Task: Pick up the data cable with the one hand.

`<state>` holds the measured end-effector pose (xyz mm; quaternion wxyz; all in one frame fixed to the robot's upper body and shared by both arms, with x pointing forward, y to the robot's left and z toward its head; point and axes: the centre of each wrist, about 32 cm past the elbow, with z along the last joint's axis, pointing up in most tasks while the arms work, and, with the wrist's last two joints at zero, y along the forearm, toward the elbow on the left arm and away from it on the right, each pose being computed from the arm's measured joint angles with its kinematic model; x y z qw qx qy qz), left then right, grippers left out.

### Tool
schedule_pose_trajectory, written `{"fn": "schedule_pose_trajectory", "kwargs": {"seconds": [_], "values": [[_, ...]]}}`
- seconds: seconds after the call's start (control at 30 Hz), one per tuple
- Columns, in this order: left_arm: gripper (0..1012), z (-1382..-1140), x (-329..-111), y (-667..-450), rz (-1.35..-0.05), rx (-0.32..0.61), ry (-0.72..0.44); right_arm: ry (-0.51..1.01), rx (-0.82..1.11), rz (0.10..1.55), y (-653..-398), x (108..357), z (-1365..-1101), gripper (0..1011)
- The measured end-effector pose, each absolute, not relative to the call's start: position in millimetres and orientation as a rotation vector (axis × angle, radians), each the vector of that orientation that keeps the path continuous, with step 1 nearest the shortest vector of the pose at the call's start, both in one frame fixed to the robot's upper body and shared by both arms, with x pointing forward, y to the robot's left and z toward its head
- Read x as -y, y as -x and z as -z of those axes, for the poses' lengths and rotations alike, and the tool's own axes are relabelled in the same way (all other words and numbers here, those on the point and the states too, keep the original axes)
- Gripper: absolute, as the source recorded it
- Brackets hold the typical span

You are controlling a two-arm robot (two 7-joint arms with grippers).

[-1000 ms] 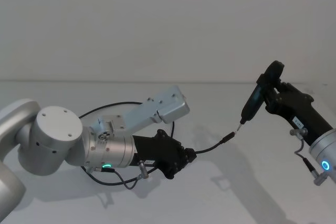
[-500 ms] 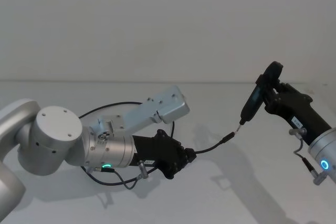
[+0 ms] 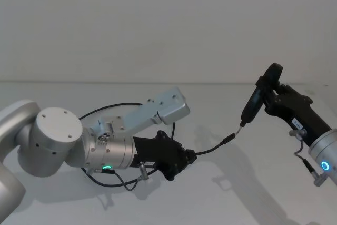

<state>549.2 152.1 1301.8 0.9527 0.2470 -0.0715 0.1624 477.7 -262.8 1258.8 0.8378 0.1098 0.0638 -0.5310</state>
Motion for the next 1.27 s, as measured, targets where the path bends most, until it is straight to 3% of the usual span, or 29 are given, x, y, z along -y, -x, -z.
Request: {"fn": "schedule_pose_trajectory", "kwargs": {"seconds": [1.27], "values": [[40, -1301.8, -152.1, -549.2, -0.33, 0.145, -0.502, -0.234, -0.137, 1.129, -480.2, 262.5, -1257.3, 279]]}}
